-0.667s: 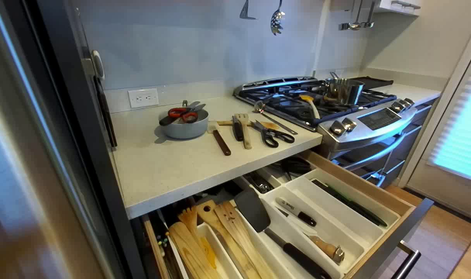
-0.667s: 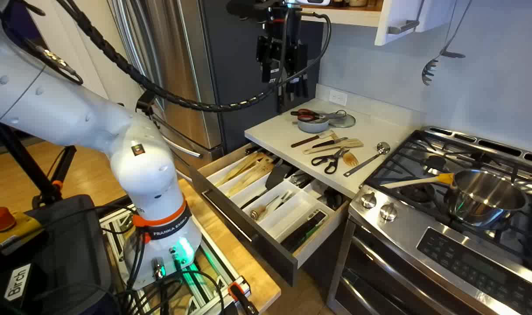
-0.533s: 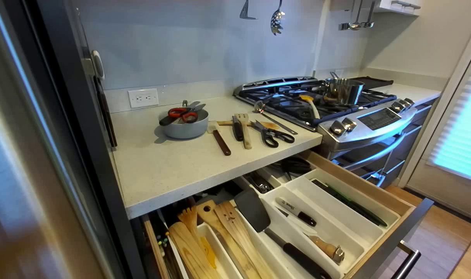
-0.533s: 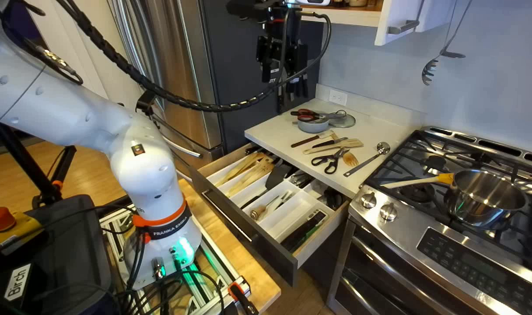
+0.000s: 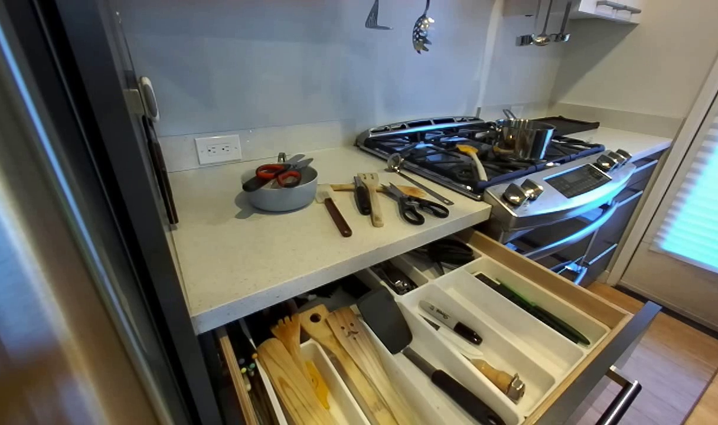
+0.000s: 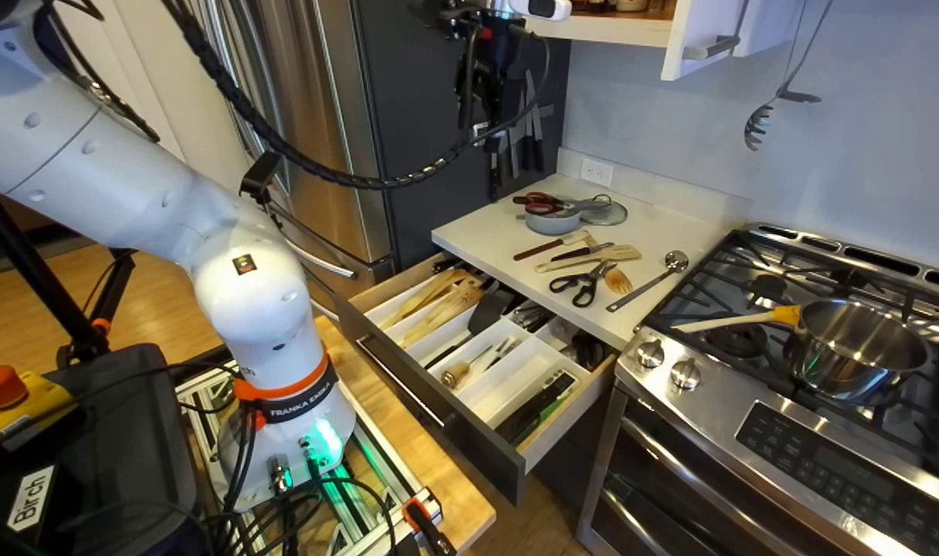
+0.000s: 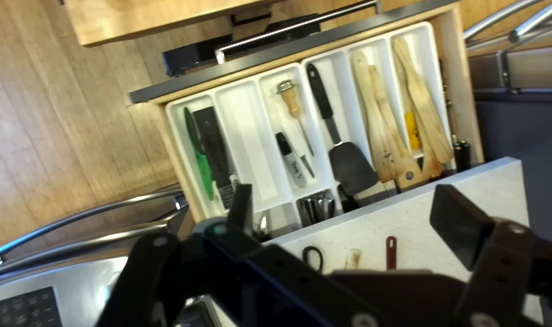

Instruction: Remove the knife from the gray bowl top and put it on top of the pot on the stove

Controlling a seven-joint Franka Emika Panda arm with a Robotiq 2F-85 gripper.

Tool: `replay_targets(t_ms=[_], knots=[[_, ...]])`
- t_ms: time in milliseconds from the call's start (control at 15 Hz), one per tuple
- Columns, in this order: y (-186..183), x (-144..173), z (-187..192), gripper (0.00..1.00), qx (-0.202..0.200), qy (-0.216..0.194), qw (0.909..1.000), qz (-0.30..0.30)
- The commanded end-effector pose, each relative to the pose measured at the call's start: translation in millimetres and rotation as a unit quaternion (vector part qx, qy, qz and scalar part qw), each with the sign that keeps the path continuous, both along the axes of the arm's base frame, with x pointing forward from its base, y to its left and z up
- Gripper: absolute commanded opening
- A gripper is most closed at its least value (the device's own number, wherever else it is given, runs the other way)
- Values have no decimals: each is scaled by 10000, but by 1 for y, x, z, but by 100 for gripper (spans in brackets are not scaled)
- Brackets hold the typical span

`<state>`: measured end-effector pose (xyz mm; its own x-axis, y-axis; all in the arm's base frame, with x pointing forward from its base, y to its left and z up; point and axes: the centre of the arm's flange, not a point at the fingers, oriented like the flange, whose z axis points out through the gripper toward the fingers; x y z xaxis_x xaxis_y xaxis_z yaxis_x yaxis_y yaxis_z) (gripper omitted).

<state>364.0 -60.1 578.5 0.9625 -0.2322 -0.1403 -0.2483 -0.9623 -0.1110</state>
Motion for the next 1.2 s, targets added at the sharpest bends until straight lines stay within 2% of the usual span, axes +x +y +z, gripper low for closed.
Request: replay_targets(t_ms=[0, 200, 333, 400, 467, 533, 667, 1000, 1067, 1133], knots=[[57, 80, -8, 100, 548, 472, 9950, -691], [93, 139, -32, 100, 756, 865, 9850, -1285], [104, 177, -61, 100, 721, 1208, 9757, -1679], [109, 195, -74, 100, 710, 1441, 9706, -1793], [113, 213, -88, 100, 727, 1771, 9673, -1665], [105, 159, -78, 100, 621, 1270, 9776, -1562], [107, 174, -97, 100, 613, 1422, 9757, -1553], [105, 167, -76, 100, 638, 1223, 9781, -1559], [115, 176, -79, 100, 802, 1215, 9716, -1868], [128, 194, -93, 100, 693, 1235, 9635, -2272]])
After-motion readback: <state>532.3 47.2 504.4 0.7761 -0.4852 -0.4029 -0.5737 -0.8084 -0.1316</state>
